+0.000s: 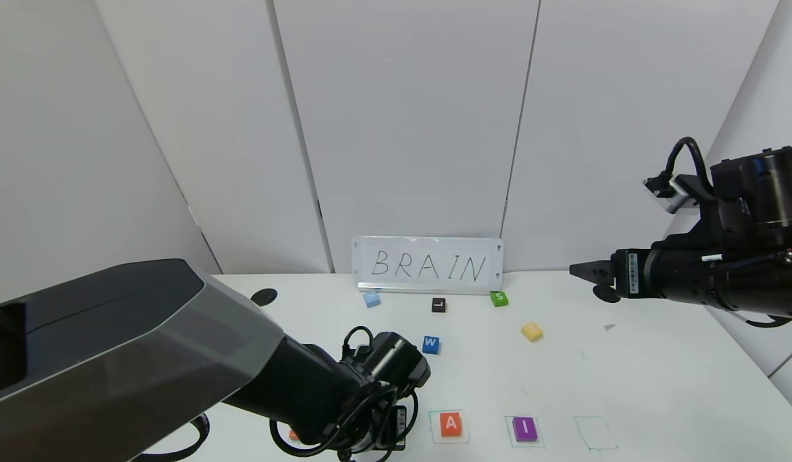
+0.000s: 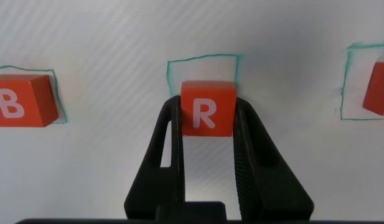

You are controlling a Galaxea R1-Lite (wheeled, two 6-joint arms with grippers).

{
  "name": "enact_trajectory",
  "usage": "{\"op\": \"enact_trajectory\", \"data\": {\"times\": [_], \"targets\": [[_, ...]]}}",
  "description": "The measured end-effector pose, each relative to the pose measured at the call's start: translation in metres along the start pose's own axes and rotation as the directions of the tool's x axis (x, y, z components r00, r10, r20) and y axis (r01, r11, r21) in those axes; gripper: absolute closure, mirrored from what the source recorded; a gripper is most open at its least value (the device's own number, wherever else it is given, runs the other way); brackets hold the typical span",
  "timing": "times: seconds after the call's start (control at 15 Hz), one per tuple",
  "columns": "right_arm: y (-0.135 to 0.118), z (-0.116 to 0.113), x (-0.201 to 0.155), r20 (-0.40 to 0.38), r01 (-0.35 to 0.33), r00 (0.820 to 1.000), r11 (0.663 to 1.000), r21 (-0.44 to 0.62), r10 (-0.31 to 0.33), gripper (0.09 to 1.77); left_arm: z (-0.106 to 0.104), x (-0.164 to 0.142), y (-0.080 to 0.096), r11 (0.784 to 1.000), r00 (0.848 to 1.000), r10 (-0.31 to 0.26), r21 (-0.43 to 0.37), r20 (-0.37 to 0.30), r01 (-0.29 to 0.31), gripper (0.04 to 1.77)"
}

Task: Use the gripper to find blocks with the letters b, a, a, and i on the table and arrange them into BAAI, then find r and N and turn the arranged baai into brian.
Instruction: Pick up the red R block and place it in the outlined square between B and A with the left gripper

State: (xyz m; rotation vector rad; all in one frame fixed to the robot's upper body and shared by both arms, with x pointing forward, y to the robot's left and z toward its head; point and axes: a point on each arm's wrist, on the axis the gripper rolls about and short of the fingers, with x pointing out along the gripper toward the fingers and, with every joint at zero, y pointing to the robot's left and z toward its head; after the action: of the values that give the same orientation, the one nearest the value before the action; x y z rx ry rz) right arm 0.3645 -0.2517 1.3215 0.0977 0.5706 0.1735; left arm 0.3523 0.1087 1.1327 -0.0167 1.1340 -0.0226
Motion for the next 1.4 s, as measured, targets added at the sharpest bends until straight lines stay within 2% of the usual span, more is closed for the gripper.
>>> {"op": "enact_trajectory", "data": {"times": [0.53, 1.4], "targets": [[-0.0002, -0.0004, 0.0004, -0.002, 0.001, 1.0, 1.0, 0.0, -0.001, 0.15, 0.009, 0.0062, 0.0042, 1.0, 1.0, 0.009, -0.016, 0.003, -0.009, 1.3], [-0.0002, -0.0002, 0.0002, 0.0, 0.002, 1.0, 1.0, -0.001, -0.002, 0.15, 0.0061, 0.0066, -0.0004, 1.0, 1.0, 0.002, -0.009, 0.0, -0.002, 1.3]]}}
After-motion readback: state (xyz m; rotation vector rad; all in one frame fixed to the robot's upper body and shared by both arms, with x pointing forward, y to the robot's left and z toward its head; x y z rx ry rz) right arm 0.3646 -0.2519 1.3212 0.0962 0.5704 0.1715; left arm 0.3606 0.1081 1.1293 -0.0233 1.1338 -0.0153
